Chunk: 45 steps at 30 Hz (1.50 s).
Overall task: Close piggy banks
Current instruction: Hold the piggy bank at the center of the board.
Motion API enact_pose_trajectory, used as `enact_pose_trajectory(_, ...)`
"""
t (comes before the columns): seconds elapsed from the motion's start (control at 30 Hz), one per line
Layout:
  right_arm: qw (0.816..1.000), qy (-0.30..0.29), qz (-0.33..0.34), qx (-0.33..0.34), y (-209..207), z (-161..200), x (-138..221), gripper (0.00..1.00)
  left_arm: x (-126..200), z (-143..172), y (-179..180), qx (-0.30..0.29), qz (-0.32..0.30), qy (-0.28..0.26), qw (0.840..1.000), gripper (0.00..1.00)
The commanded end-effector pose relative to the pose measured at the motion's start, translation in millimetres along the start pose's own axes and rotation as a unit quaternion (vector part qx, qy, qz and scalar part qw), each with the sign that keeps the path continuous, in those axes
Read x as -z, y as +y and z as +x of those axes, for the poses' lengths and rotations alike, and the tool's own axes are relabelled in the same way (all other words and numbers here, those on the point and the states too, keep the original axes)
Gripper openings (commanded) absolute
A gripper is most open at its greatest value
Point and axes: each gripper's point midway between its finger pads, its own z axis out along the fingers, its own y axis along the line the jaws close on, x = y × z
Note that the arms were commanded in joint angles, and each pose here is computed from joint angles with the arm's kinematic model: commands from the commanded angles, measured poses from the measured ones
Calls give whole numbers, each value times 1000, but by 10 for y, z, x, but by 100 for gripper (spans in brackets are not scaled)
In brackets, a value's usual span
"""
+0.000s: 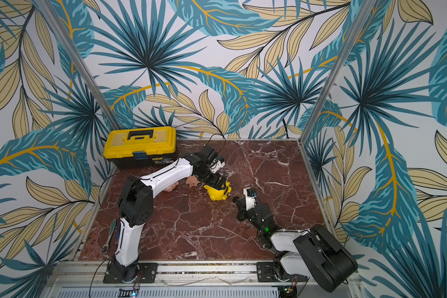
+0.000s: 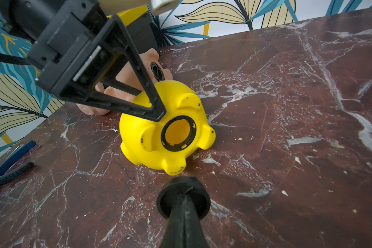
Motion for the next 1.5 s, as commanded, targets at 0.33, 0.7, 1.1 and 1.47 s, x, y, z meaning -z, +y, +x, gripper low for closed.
enact_pose_trajectory(0.33,997,5,-62,-47,167,-25,-101,0,-166,278,43,23,-1,47,999,100)
enact_pose_trajectory(0.7,991,20,-107,-83,231,62,-141,0,-164,597,7,72,27,62,995,96)
enact_pose_trajectory(1.1,982,28,-180,-53,389,67,-167,0,-119,785,9,69,77,54,993,95)
enact_pose_trajectory(1.47,980,66,-187,-5,409,132,-274,0,-118,902,25,47,93,64,993,95)
